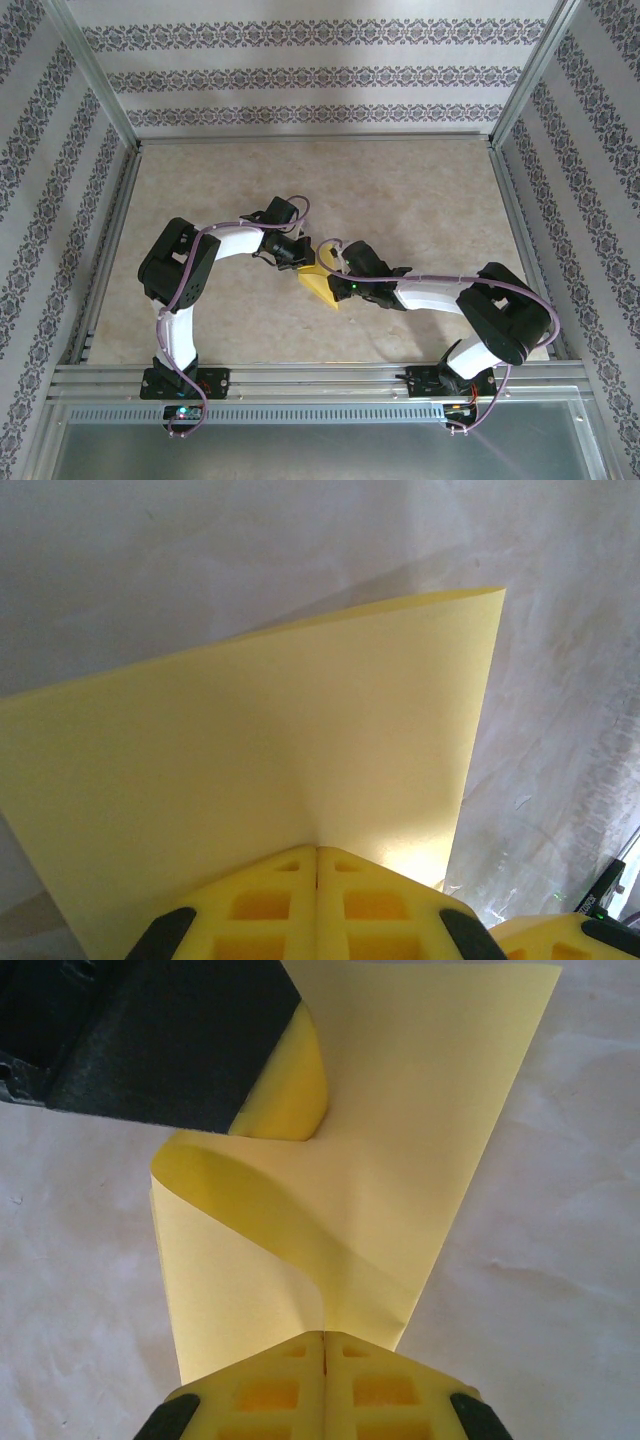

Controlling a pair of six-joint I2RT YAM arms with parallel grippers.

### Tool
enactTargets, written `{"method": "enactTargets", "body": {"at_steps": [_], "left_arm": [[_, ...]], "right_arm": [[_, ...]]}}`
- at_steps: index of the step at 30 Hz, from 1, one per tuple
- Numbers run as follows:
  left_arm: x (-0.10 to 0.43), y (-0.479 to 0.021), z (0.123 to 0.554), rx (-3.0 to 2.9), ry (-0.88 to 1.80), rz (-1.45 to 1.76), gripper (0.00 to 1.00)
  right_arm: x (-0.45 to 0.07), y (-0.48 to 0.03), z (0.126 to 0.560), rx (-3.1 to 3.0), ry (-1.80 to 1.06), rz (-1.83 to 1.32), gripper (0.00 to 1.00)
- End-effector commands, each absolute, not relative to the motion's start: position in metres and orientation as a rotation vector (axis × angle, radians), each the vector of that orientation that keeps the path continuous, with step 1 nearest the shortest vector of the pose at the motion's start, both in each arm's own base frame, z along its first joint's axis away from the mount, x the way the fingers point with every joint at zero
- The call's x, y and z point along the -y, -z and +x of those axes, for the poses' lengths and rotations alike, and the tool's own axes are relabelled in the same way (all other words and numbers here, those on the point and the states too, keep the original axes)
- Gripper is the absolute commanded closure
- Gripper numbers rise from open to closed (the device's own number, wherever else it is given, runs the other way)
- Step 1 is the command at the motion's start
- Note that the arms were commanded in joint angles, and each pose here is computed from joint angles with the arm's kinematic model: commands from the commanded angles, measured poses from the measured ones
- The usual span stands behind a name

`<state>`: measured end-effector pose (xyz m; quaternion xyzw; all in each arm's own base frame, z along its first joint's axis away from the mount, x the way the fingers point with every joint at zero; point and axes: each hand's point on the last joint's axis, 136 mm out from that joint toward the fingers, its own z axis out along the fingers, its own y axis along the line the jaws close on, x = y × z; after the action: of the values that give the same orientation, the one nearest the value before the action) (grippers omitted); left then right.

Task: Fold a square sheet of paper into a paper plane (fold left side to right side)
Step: Third fold the triangle at the center of the table.

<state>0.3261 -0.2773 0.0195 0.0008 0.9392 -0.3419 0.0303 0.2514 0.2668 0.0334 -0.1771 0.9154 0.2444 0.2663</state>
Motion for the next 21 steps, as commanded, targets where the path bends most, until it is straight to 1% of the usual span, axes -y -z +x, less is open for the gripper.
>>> {"method": "enactTargets", "body": {"at_steps": [1, 21], "left_arm": [[0.2722, -0.0001, 0.3136, -2.978, 0.962, 0.006, 0.97], [0.2726, -0.0011, 0.3128, -2.978, 0.96, 0.015, 0.97]], "right_arm": [[-0.2668, -0.0339, 0.2583, -2.468, -0.628, -0.487, 1.0], [-0.2741, -0.0252, 0.2583, -2.493, -0.654, -0.506, 1.0]]}}
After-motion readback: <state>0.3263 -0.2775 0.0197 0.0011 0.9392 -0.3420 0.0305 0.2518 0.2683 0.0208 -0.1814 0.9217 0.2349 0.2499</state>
